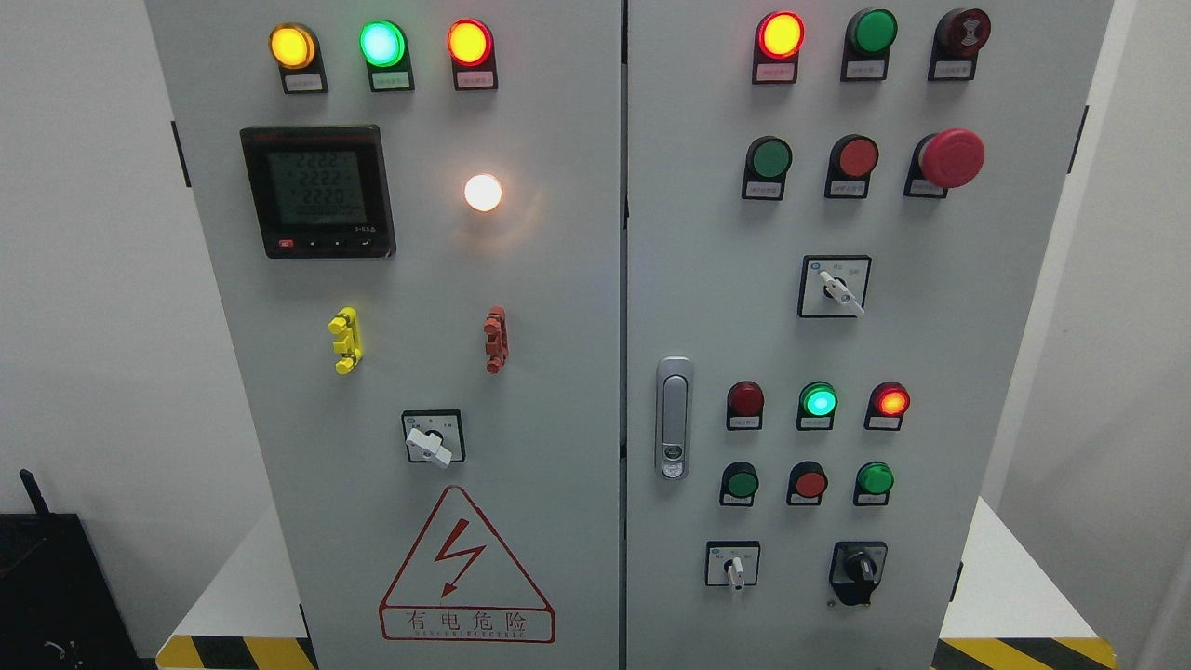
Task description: Flip black knob to close circuit
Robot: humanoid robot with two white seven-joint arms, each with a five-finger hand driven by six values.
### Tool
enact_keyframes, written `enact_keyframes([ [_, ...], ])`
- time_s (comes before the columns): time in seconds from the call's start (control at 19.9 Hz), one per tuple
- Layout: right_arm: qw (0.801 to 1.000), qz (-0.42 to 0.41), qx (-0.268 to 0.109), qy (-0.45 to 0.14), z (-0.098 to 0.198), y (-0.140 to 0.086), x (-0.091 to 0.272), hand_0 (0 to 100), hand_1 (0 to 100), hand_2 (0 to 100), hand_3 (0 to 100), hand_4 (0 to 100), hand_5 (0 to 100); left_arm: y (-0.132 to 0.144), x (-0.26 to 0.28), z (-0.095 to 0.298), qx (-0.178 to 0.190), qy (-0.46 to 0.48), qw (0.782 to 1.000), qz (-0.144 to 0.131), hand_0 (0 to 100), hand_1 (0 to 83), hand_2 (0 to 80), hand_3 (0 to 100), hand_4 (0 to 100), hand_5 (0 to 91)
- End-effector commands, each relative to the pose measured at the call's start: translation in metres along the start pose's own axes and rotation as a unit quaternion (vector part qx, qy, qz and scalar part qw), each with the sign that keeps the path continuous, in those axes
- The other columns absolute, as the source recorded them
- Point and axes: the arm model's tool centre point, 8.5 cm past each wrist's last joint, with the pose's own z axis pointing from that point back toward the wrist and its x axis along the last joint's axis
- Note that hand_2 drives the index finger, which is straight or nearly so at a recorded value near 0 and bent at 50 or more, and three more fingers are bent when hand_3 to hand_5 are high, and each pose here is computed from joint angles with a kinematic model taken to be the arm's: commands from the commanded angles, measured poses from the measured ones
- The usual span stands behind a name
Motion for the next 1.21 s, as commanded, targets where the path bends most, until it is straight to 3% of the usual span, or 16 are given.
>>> enact_keyframes([
  [0.0,0.983,-0.179,-0.037,-0.013,0.053,0.001,-0.013,0,0,0,7,5,0,0.000,0.000,0.000,0.001,0.000,1.000,0.009,0,0.0,0.0,5,2,0.0],
  [0.25,0.978,-0.201,-0.041,-0.032,0.079,0.005,-0.020,0,0,0,3,1,0,0.001,0.000,0.000,0.002,0.000,1.000,0.009,0,0.0,0.0,5,2,0.0],
  [0.55,0.973,-0.228,-0.010,-0.022,0.107,0.021,-0.032,0,0,0,1,0,0,0.000,0.000,0.000,0.001,0.000,1.000,0.009,0,0.0,0.0,5,2,0.0],
  [1.16,0.973,-0.228,-0.009,-0.023,0.104,0.022,-0.033,0,0,0,0,0,0,0.000,0.000,0.000,0.001,0.000,1.000,0.009,0,0.0,0.0,5,2,0.0],
])
